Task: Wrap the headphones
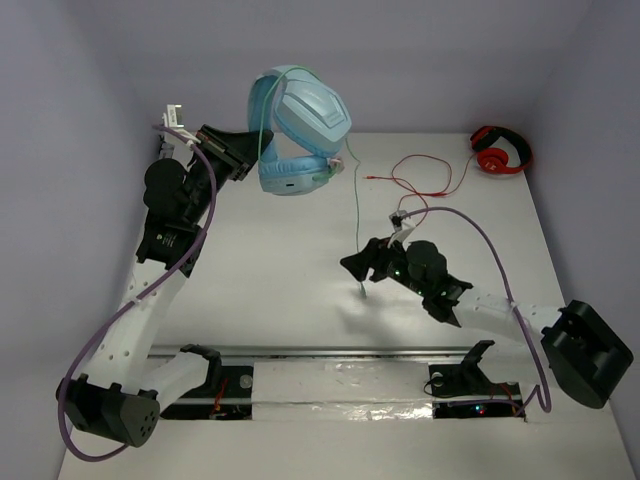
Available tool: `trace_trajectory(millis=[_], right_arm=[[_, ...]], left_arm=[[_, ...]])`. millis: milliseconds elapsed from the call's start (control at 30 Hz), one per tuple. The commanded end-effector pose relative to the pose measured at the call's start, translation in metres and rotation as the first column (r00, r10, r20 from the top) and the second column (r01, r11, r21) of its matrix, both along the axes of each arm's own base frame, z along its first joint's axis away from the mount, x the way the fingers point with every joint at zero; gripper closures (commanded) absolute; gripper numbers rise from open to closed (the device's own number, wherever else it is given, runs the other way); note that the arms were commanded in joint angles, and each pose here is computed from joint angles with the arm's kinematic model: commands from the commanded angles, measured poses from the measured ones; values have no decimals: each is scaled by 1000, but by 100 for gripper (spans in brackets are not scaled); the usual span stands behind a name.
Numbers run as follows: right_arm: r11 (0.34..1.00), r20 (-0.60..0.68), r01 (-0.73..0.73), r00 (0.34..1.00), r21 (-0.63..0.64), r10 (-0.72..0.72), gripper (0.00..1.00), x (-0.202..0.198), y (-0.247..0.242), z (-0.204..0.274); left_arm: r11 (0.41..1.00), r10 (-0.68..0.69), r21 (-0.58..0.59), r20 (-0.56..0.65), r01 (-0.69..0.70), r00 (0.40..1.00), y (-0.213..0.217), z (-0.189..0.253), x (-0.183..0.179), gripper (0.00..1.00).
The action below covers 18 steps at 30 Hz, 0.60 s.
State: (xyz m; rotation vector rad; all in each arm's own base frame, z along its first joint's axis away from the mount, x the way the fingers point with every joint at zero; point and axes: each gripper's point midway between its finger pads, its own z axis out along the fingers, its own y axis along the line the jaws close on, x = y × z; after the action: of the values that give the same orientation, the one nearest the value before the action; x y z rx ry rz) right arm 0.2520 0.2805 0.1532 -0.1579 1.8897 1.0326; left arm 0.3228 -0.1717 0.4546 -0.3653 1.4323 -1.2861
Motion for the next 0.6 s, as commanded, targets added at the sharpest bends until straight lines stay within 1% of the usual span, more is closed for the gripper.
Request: trace_trajectory(millis=[0, 67, 133, 200, 267, 300, 333, 400, 500, 533, 567], right_arm=[[998, 95, 54, 994, 40, -58, 32, 22, 5, 34], [995, 96, 93, 991, 25, -95, 33, 28, 1, 35], [995, 104, 97, 989, 34, -100, 34, 27, -1, 40], [985, 126, 167, 977, 42, -171, 34, 33, -13, 51], [972, 135, 235, 963, 12, -235, 26, 41, -23, 52], [971, 143, 237, 962, -27, -231, 23, 45, -22, 46], [971, 153, 237, 961, -37, -229, 20, 51, -18, 52], [969, 166, 235, 961, -74, -220, 19, 60, -11, 47], [977, 164, 190, 971, -99, -173, 19, 73, 9, 36], [979, 155, 172, 976, -110, -154, 19, 79, 16, 26], [988, 165, 122, 981, -98, -105, 19, 79, 27, 32]], left_arm=[[998, 11, -67, 161, -1, 987, 9, 56, -25, 100], [998, 4, -64, 162, 7, 987, 8, 57, -26, 100], [998, 6, -57, 165, 3, 986, 9, 57, -28, 100], [999, 7, -53, 164, 2, 986, 9, 55, -29, 100], [999, 4, -53, 168, 5, 986, 9, 55, -30, 100], [999, 0, -52, 169, 9, 986, 9, 55, -31, 100], [999, -2, -50, 170, 10, 985, 9, 55, -32, 100], [999, -2, -46, 168, 10, 986, 8, 54, -32, 100], [999, -2, -35, 163, 8, 987, 8, 51, -32, 100], [999, -2, -34, 163, 8, 987, 9, 51, -33, 100], [1000, -1, -29, 160, 6, 987, 9, 49, -33, 100]])
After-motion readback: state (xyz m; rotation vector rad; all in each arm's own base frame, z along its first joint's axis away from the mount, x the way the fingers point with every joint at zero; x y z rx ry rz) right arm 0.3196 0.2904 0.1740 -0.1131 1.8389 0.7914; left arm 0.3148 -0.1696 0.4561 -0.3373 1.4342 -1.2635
